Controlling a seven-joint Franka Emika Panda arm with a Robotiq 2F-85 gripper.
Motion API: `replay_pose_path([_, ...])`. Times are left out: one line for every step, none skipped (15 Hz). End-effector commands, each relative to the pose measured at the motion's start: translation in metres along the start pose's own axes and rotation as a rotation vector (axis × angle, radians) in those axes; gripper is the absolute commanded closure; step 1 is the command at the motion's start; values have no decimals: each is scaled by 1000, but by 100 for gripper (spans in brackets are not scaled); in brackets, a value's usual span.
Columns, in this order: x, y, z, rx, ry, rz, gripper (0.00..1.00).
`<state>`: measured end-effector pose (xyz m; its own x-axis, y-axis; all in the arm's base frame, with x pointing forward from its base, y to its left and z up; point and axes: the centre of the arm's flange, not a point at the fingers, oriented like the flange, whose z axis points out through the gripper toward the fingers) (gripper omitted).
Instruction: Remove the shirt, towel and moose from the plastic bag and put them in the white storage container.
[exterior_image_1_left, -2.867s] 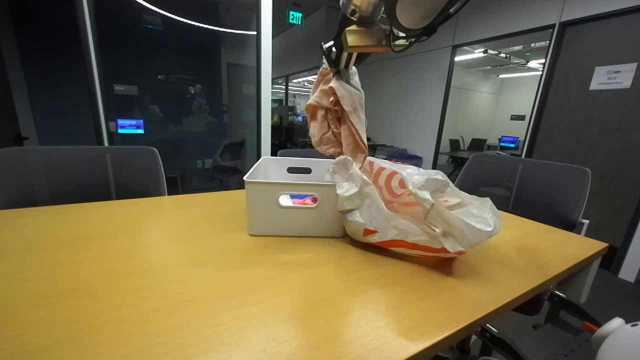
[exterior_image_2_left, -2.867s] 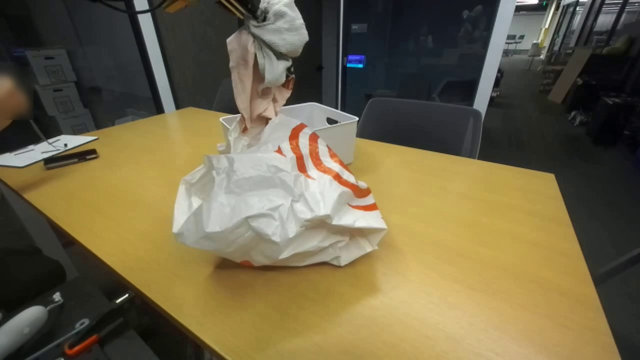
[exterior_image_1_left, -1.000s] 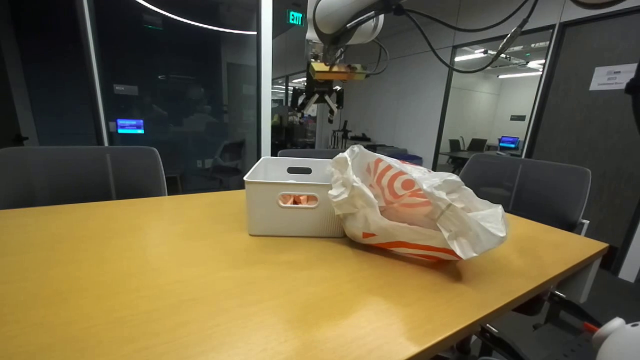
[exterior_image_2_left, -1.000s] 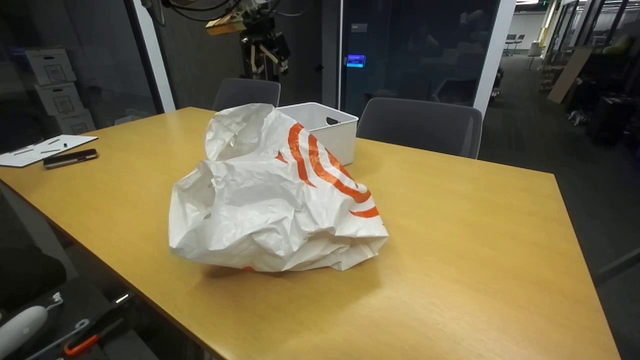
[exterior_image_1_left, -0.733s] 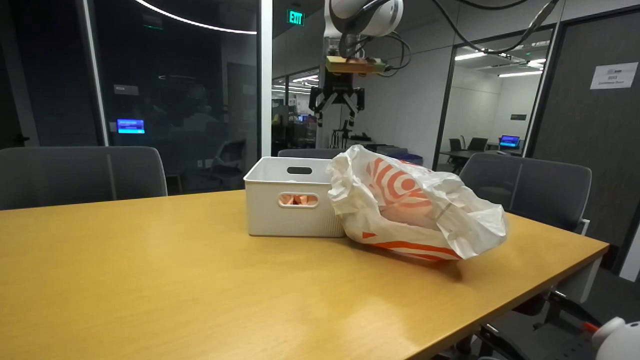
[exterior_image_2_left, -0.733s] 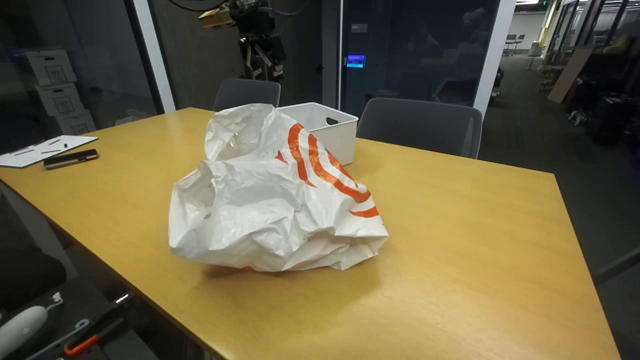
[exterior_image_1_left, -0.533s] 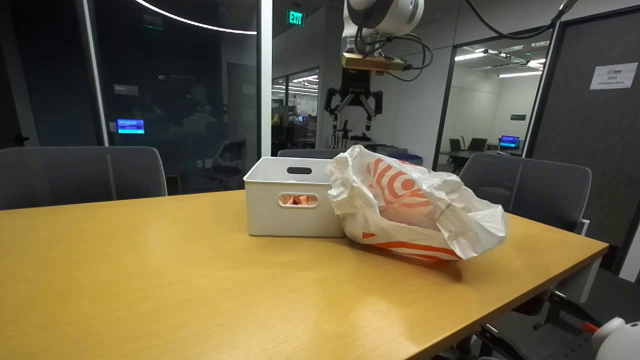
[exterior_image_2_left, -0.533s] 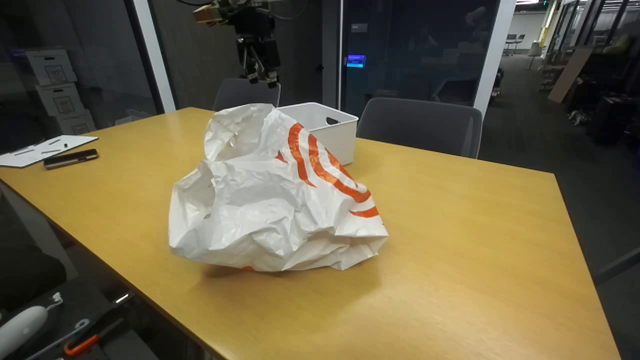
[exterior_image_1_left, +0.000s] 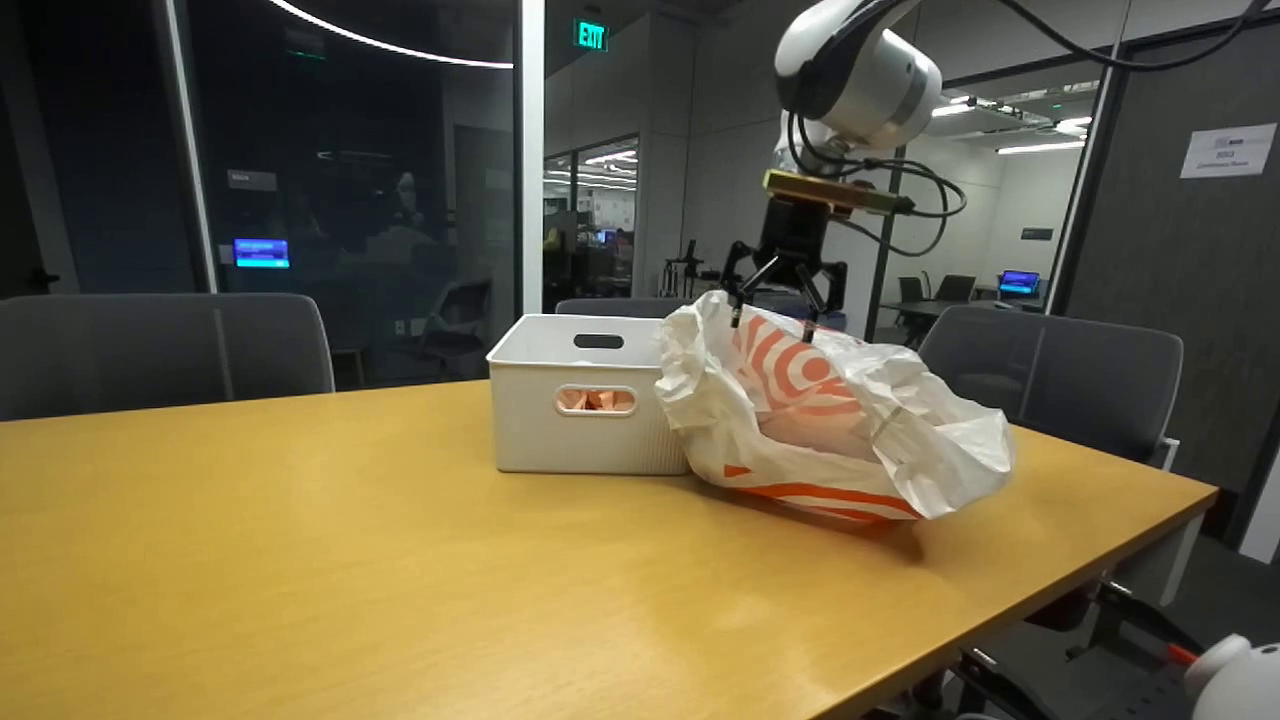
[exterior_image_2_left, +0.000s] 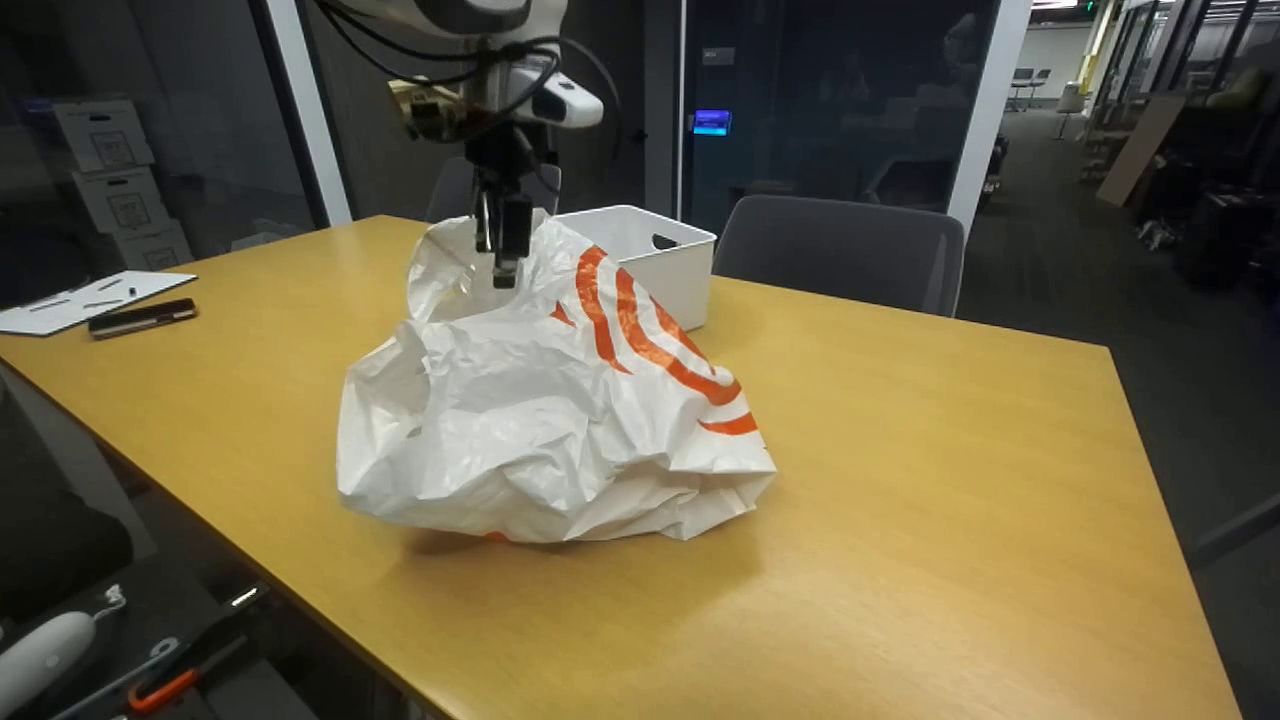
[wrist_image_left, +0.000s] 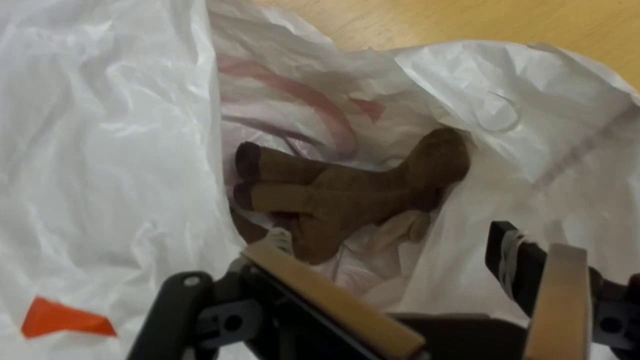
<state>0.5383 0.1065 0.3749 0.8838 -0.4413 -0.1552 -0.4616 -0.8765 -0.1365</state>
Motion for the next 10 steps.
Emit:
replay_pose_path([-7, 38, 28, 80, -14, 46, 0])
replay_pose_path([-3, 46, 36, 84, -8, 56, 0])
replay_pose_path([0, 51, 43, 91, -12, 60, 0])
replay_pose_path([4, 55, 50, 92, -4, 61, 0])
replay_pose_path([8, 58, 56, 95, 2, 46, 0])
replay_pose_path([11, 61, 60, 96, 11, 37, 0])
replay_pose_path([15, 63, 64, 102, -3, 26, 0])
replay_pose_path([16, 64, 68, 100, -18, 3, 0])
replay_pose_path([17, 66, 72, 97, -45, -22, 0])
replay_pose_path([17, 66, 75, 102, -74, -57, 0])
